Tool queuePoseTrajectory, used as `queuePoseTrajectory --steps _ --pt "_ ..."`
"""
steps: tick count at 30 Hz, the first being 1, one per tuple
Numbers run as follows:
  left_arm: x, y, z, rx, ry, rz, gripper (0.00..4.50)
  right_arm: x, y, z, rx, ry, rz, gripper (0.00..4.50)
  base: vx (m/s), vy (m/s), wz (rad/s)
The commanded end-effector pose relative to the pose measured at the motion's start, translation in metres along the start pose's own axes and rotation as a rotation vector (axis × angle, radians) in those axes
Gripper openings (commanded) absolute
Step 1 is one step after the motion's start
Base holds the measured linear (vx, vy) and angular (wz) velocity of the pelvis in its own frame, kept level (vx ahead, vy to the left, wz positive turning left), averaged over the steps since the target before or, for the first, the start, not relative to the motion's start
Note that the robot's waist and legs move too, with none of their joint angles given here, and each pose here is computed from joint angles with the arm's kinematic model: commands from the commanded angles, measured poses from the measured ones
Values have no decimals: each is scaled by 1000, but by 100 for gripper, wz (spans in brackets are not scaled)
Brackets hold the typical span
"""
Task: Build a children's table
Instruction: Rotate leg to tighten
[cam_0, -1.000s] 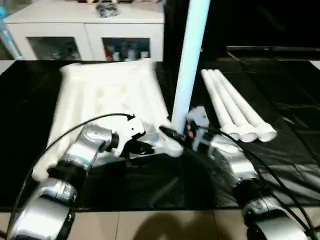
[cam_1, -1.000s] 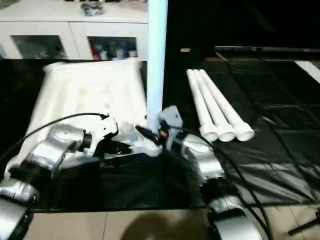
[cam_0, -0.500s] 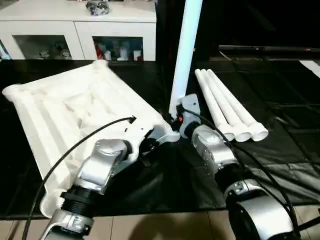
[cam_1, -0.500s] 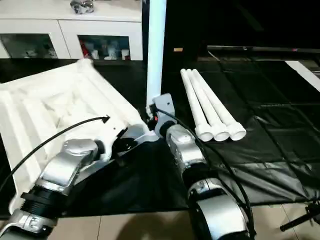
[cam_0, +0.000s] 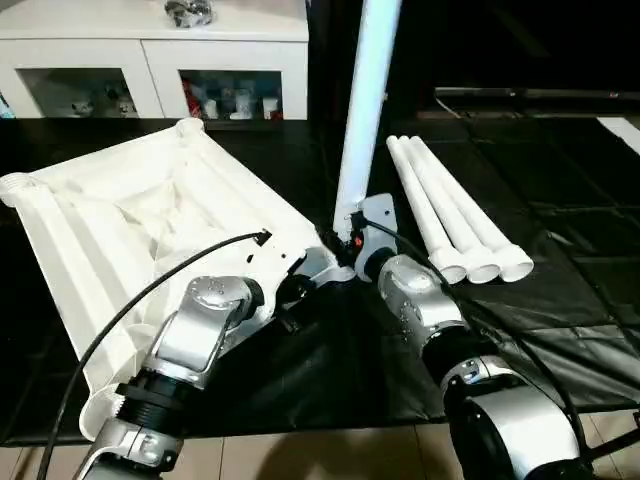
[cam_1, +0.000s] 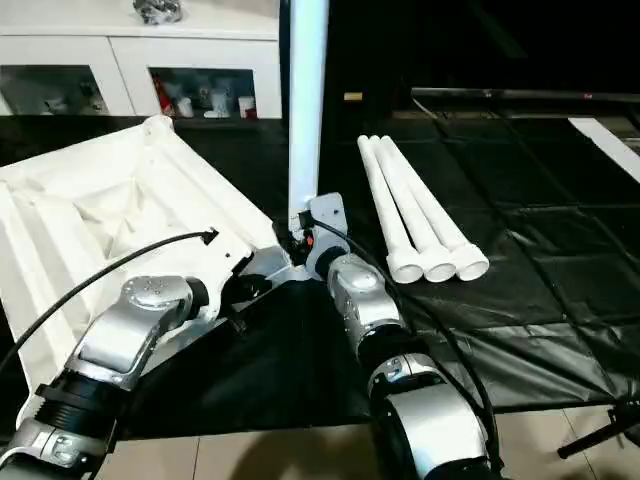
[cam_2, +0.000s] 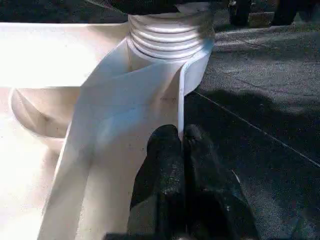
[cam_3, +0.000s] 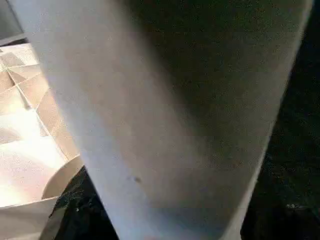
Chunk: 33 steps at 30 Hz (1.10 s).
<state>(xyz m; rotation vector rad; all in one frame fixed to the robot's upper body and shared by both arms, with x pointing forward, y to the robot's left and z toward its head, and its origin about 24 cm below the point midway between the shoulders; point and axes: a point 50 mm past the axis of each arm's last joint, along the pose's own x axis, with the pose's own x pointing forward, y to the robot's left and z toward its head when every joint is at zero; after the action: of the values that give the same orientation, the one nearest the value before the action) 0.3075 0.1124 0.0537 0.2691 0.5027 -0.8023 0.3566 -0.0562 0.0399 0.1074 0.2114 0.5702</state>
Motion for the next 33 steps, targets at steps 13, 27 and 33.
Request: queuePoseTrajectory --steps 13,27,33 --pt "-1 10 11 109 -22 -51 0 -30 -13 -37 41 73 166 434 0 0 0" --pt "-3 20 -6 248 46 -217 0 -72 -46 -21 -73 56 326 449 0 0 0" --pt "-8 18 -11 333 68 -347 0 -93 -57 -7 -155 83 429 449 0 0 0"
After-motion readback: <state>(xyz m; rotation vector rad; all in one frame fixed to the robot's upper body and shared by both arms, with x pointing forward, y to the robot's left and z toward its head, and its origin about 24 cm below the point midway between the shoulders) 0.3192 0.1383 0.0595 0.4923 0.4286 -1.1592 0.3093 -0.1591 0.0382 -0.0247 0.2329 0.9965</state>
